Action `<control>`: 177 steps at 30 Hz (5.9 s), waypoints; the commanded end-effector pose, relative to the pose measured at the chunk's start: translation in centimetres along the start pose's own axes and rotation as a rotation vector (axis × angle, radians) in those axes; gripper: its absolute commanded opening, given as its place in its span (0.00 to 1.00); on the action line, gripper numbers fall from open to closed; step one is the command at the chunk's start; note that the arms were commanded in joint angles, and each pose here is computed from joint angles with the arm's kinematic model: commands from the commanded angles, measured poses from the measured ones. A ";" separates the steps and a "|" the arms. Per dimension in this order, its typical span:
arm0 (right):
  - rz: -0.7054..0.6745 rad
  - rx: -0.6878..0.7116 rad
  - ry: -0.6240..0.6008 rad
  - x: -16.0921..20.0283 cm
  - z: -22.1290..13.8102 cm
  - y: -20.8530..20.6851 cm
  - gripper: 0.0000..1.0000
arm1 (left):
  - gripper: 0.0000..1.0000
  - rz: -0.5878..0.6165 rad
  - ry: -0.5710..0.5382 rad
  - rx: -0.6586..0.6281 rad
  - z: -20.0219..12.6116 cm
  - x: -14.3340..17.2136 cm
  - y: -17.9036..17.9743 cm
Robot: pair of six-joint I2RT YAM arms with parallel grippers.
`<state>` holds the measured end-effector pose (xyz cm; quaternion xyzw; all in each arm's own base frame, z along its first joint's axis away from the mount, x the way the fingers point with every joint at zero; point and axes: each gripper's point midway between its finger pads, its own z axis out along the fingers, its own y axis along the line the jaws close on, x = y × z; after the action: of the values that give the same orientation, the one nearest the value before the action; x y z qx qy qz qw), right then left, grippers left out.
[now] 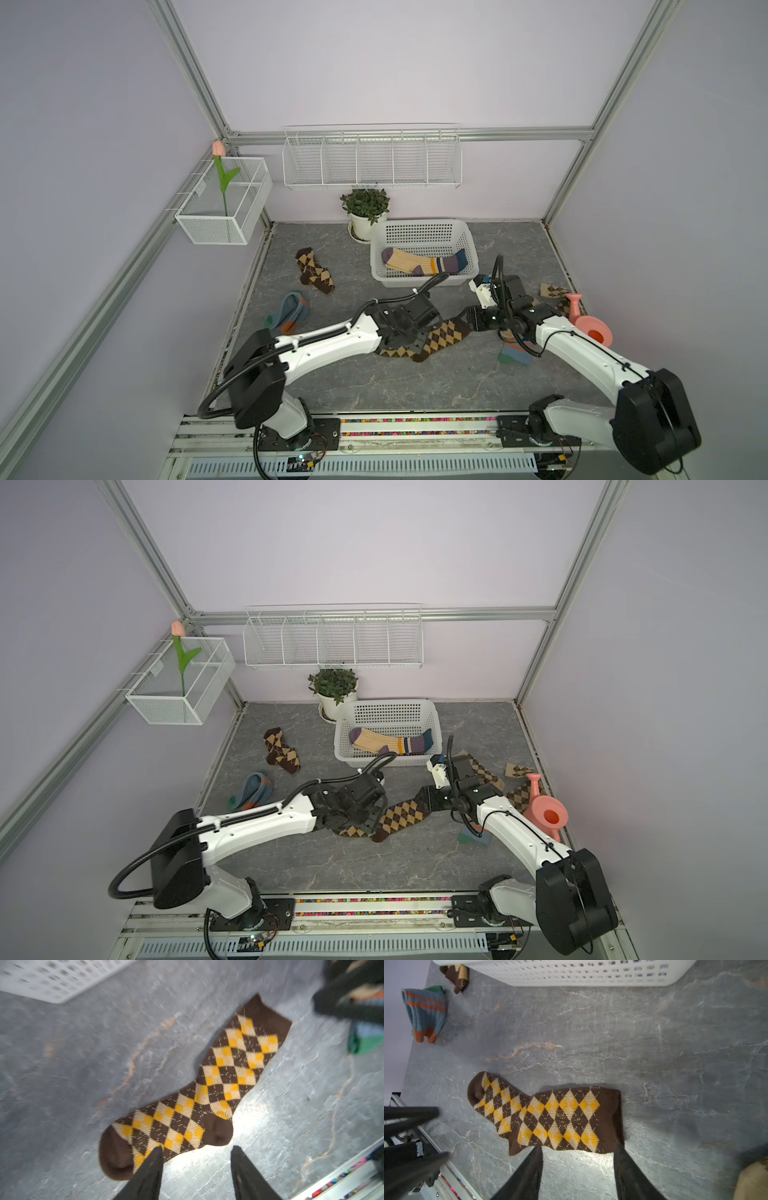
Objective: Place the socks together as a pair
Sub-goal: Move the sock to the center of the board, then pick up the sock at the center of the board, then place the sock at the center of the board, then flatten out the sock.
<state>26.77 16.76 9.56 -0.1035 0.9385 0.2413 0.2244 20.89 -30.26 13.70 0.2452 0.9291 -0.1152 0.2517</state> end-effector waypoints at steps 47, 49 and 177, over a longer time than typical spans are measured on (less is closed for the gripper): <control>-0.022 -0.127 0.070 2.6 2.8 2.2 0.51 | 0.29 -0.806 0.161 -0.423 11.5 0.0 33.8; -0.024 -0.128 0.068 2.6 2.7 2.3 0.51 | 0.11 -0.808 0.169 -0.413 11.7 0.3 33.5; 0.046 -0.214 -0.062 1.7 -2.0 6.3 0.07 | 0.38 -0.398 0.009 -0.084 6.0 -1.8 13.5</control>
<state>23.21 21.20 10.63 -0.0857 0.9061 0.3481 0.2246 32.00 -22.19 7.13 0.0538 0.9654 -0.1308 0.2190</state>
